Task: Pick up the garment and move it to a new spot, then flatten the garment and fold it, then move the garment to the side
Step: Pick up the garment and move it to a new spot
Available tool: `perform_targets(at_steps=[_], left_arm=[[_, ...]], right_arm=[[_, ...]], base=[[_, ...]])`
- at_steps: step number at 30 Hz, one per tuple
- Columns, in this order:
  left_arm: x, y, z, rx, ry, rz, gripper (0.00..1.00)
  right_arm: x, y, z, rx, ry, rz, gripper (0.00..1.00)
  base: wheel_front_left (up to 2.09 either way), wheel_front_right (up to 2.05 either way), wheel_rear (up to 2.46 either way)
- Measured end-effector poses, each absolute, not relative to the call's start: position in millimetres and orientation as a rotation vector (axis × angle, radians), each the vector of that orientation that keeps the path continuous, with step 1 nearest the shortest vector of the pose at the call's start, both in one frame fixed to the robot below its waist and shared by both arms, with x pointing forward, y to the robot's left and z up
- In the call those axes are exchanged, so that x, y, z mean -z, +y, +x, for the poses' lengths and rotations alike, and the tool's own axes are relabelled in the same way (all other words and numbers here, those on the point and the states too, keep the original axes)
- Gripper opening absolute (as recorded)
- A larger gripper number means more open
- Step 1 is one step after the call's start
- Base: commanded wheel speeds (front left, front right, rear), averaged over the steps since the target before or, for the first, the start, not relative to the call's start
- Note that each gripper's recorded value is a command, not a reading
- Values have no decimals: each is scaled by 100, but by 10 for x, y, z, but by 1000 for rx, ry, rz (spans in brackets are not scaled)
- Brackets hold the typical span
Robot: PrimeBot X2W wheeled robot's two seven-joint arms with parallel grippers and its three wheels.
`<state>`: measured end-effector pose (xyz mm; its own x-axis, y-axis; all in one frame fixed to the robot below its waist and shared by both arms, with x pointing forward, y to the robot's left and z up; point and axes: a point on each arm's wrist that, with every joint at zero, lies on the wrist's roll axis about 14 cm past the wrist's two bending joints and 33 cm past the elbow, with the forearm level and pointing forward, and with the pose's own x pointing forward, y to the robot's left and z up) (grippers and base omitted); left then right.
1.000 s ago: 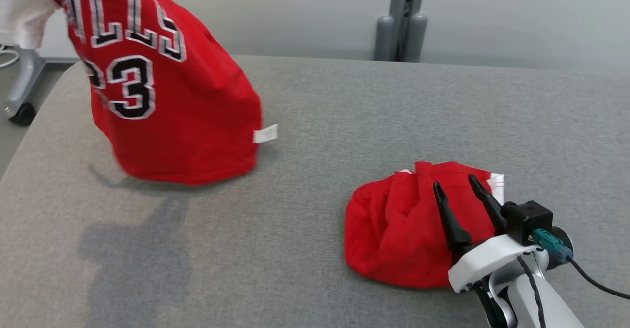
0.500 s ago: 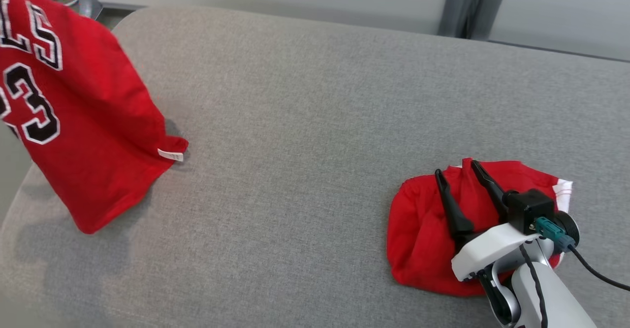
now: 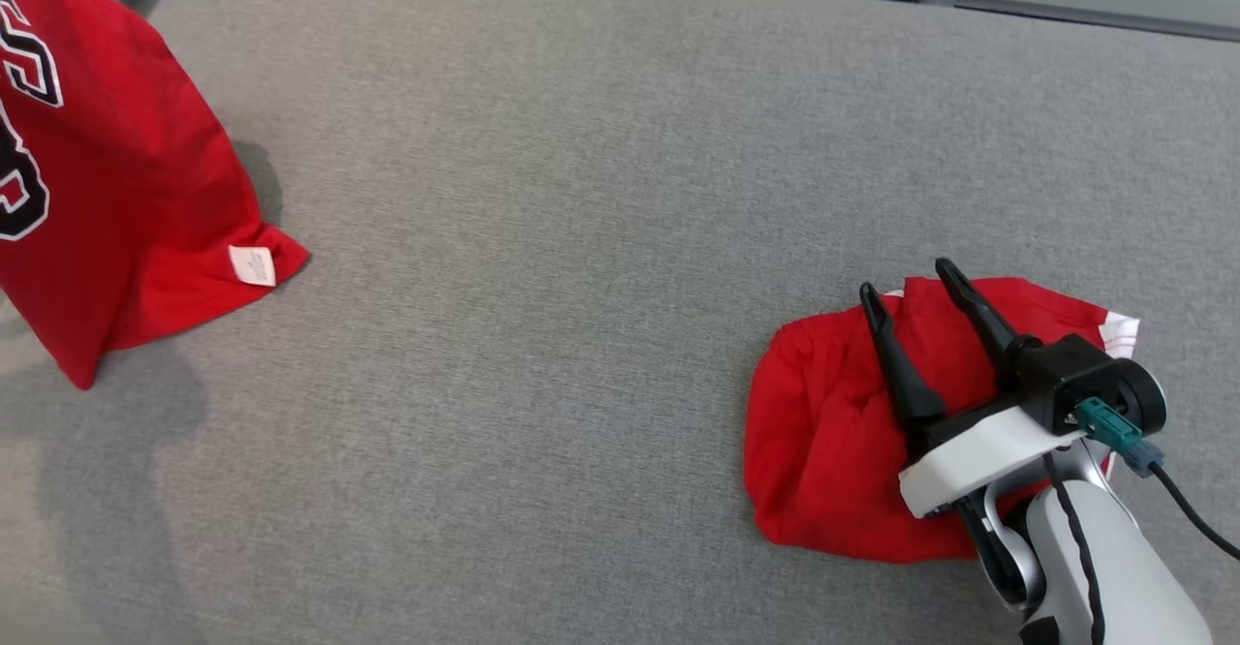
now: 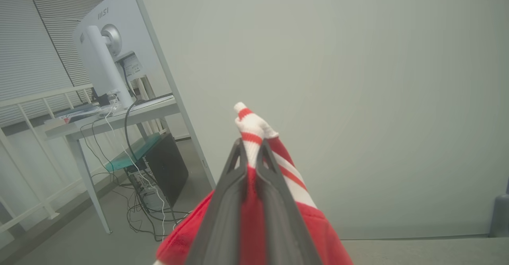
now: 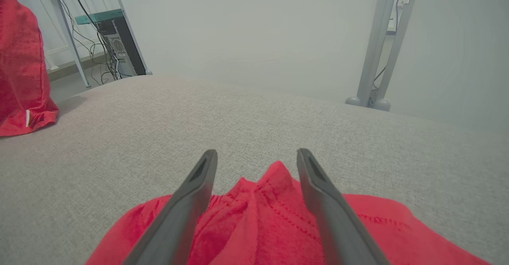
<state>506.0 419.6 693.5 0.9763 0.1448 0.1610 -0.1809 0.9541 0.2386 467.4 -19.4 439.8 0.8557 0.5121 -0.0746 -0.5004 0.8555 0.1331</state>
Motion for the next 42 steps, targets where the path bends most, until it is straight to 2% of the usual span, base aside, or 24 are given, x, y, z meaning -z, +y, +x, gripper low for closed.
perform_targets(at_steps=[9,13,23,30,36,37,38,39,42], left_arm=[[-5918,3988,5352,-134,31,192,0],[-5506,3890,5389,-122,110,168,0],[-4743,3713,5336,-108,274,113,0],[-4162,3515,5224,-86,406,76,0],[-3900,3407,5117,-90,463,30,0],[-3888,3407,5104,-96,465,21,19],[-3895,3415,5102,-99,464,20,87],[-3913,3432,5104,-105,459,16,100],[-4007,3489,5123,-127,429,-1,100]], right_arm=[[-4548,-360,4738,-510,53,93,100],[-4771,-380,4755,-511,-21,110,100],[-5239,-495,4721,-510,-123,109,100],[-5242,-602,4722,-490,-112,102,100],[-5236,-651,4722,-478,-108,96,100],[-5246,-652,4720,-478,-110,95,100],[-5254,-652,4718,-478,-112,96,100],[-5259,-652,4716,-478,-113,97,100],[-5264,-656,4700,-476,-111,105,100]], base=[[0,0,0],[0,0,0],[0,0,0],[0,0,0],[0,0,0],[0,0,0],[0,0,0],[0,0,0],[0,0,0]])
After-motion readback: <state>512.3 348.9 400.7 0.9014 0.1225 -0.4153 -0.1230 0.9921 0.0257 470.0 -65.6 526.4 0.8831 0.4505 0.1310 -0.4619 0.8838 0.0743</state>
